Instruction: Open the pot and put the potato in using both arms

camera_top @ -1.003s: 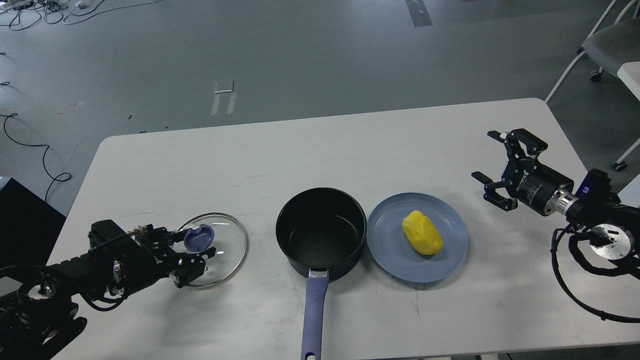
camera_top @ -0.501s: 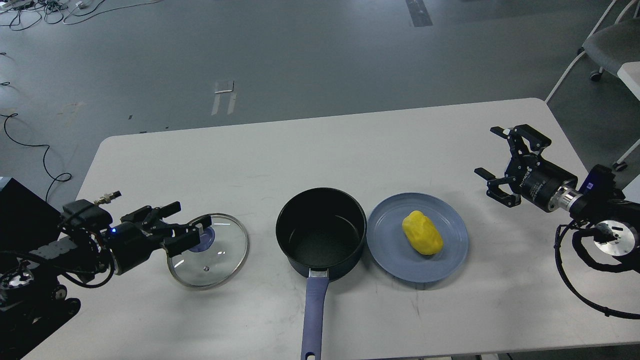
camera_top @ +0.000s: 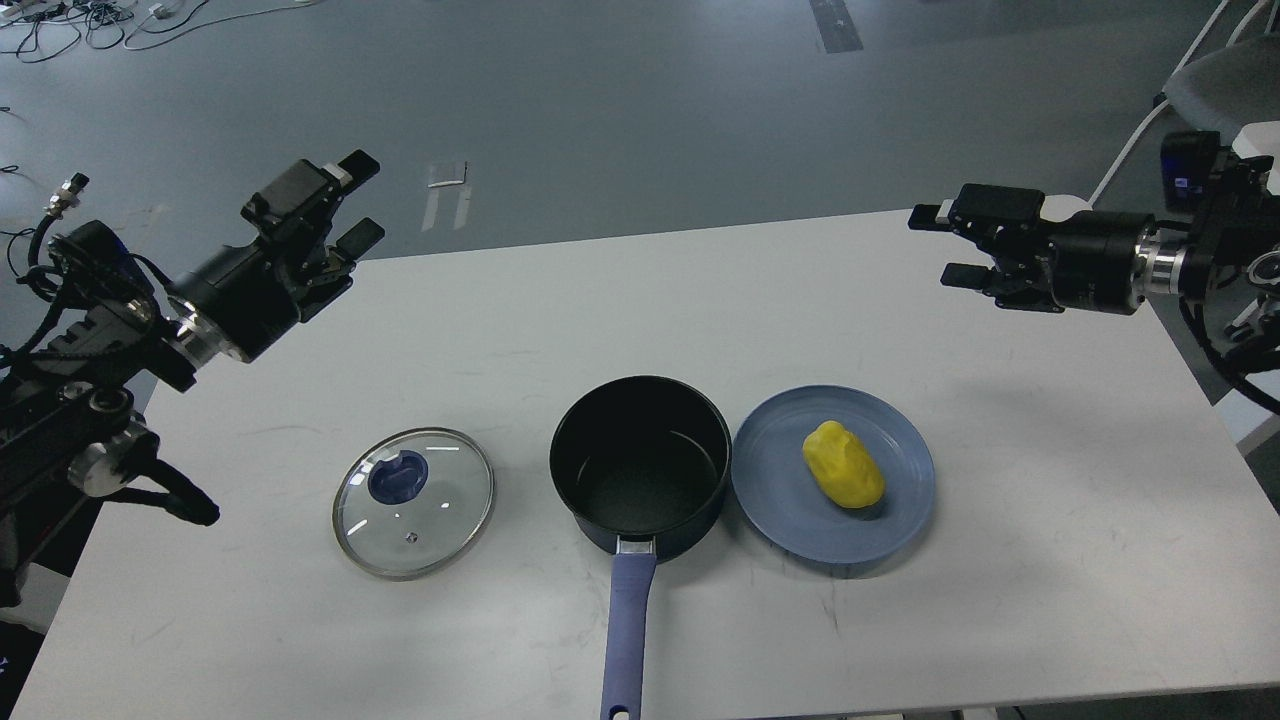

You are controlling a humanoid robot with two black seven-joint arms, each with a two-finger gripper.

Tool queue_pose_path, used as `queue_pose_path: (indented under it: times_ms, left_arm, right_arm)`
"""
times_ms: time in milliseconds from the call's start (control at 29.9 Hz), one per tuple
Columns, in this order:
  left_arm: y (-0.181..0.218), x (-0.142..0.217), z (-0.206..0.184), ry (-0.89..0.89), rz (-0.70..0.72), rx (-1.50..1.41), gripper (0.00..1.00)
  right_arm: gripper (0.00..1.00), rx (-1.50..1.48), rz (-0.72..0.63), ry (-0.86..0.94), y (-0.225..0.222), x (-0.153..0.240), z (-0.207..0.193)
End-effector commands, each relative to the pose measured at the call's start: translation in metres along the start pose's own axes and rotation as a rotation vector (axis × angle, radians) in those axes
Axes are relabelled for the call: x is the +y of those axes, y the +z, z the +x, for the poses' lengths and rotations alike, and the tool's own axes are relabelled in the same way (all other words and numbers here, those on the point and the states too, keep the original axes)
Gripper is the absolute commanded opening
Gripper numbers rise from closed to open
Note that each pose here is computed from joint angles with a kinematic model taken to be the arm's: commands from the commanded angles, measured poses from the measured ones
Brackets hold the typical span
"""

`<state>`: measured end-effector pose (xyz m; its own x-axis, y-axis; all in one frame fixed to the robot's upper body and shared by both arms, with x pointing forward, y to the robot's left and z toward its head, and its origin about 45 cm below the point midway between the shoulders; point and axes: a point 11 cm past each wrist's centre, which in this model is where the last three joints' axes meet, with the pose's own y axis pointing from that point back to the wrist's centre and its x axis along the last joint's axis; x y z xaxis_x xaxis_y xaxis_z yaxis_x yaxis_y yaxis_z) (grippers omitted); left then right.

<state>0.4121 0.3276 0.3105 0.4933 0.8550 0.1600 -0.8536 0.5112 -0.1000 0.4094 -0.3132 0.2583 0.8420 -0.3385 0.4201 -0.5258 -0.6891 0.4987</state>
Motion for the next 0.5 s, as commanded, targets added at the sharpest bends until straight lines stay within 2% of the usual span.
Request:
queue_pose_path:
  times_ms: [0,134,468]
  left_arm:
    - [0.004,-0.006,0.001,0.045,-0.041,0.136,0.98]
    - [0.006,-0.008,-0.007,-0.013,-0.058,0.191,0.98]
    - [0.017,-0.010,-0.010,-0.071,-0.100,0.239,0.98]
  right_arm:
    - [1.00,0.178,-0.062,-0.134,-0.022,-0.009,-0.007]
    - [1.00,0.439,-0.164,-0.352,-0.036,-0.032,-0.030]
    - [1.00,0.691,-0.260,-0.635,-0.030,-0.064,-0.077]
